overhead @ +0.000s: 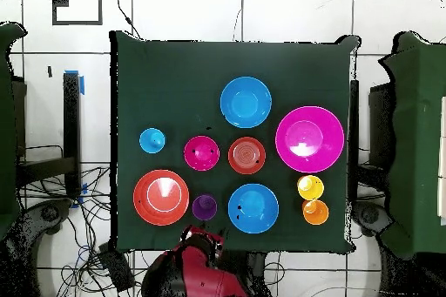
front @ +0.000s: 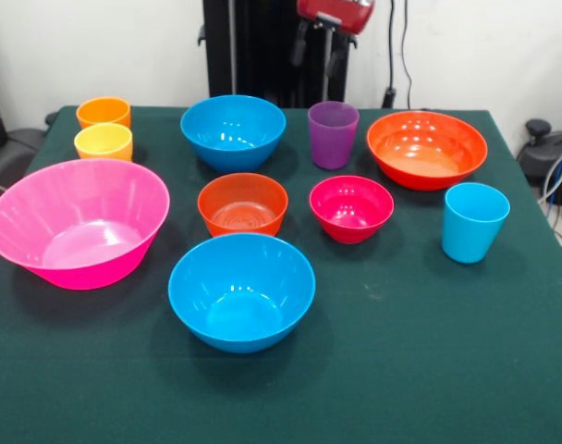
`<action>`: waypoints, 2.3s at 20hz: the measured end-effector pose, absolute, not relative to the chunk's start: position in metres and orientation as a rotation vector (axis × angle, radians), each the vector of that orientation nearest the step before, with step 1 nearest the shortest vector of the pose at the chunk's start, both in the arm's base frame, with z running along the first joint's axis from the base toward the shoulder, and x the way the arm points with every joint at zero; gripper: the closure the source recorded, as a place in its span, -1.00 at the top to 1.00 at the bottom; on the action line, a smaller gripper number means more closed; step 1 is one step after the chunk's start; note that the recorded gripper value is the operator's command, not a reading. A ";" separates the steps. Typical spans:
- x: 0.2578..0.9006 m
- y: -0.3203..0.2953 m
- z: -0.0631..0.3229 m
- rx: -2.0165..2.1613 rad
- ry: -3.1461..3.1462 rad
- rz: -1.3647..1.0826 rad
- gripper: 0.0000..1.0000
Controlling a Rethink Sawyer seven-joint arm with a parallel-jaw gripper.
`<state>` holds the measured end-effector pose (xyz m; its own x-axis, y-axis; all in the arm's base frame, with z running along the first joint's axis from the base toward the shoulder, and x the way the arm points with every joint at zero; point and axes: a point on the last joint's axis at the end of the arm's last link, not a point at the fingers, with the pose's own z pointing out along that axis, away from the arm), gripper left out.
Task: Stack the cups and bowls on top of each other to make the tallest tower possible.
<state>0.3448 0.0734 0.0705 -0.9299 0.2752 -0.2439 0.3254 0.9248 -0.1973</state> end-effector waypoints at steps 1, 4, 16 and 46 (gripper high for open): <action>0.345 0.074 0.069 0.447 2.868 -0.344 1.00; 0.347 0.079 0.061 0.416 2.849 -0.327 1.00; 0.321 0.092 0.019 0.345 2.921 -0.314 1.00; 0.322 0.088 -0.018 0.334 2.871 -0.308 1.00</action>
